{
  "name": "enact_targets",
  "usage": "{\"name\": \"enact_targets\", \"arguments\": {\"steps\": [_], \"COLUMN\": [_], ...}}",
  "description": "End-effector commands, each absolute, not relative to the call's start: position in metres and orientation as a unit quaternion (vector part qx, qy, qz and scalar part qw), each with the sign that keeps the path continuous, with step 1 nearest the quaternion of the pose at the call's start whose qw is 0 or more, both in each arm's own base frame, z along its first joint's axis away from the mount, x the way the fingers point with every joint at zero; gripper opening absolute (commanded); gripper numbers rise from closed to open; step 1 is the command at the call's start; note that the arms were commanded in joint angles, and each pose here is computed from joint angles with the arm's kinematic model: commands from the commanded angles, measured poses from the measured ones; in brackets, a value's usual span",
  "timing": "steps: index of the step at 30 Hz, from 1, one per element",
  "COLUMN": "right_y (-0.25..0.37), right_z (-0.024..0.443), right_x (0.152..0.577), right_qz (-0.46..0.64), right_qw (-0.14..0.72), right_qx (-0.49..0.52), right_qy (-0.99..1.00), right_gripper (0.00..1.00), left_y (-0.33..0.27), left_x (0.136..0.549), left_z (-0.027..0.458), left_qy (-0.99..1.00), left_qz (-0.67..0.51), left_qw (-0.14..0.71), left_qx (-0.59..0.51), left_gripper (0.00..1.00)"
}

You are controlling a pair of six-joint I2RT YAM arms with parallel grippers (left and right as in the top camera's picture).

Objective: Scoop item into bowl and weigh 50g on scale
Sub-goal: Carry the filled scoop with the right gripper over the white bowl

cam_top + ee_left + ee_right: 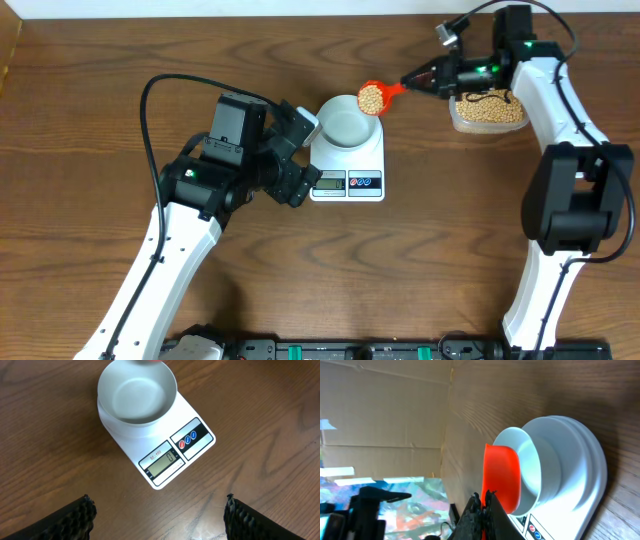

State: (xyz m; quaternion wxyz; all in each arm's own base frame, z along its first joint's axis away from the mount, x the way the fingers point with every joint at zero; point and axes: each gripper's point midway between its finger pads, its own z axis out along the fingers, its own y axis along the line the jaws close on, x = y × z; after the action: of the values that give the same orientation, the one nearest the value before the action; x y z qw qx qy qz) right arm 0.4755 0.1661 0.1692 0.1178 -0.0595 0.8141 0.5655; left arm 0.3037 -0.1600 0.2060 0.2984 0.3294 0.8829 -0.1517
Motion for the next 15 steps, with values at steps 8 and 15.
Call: {"name": "enact_targets", "arguments": {"steps": [8, 15], "right_y": [0.211, 0.222], "right_z": [0.152, 0.145], "right_x": [0.469, 0.469], "right_qz": [0.533, 0.511], "right_qw": [0.111, 0.118], "right_qx": [-0.101, -0.114], "right_qy": [0.832, 0.844], "right_gripper": [0.01, 0.01], "left_y": [-0.160, -0.160], "left_x": [0.303, 0.303], "left_z": [0.207, 0.207], "left_qy": [0.880, 0.880], "left_qz": [-0.153, -0.153], "left_qw": [0.300, 0.300], "left_qx": [0.335, 0.335], "left_gripper": [0.85, 0.85]}}
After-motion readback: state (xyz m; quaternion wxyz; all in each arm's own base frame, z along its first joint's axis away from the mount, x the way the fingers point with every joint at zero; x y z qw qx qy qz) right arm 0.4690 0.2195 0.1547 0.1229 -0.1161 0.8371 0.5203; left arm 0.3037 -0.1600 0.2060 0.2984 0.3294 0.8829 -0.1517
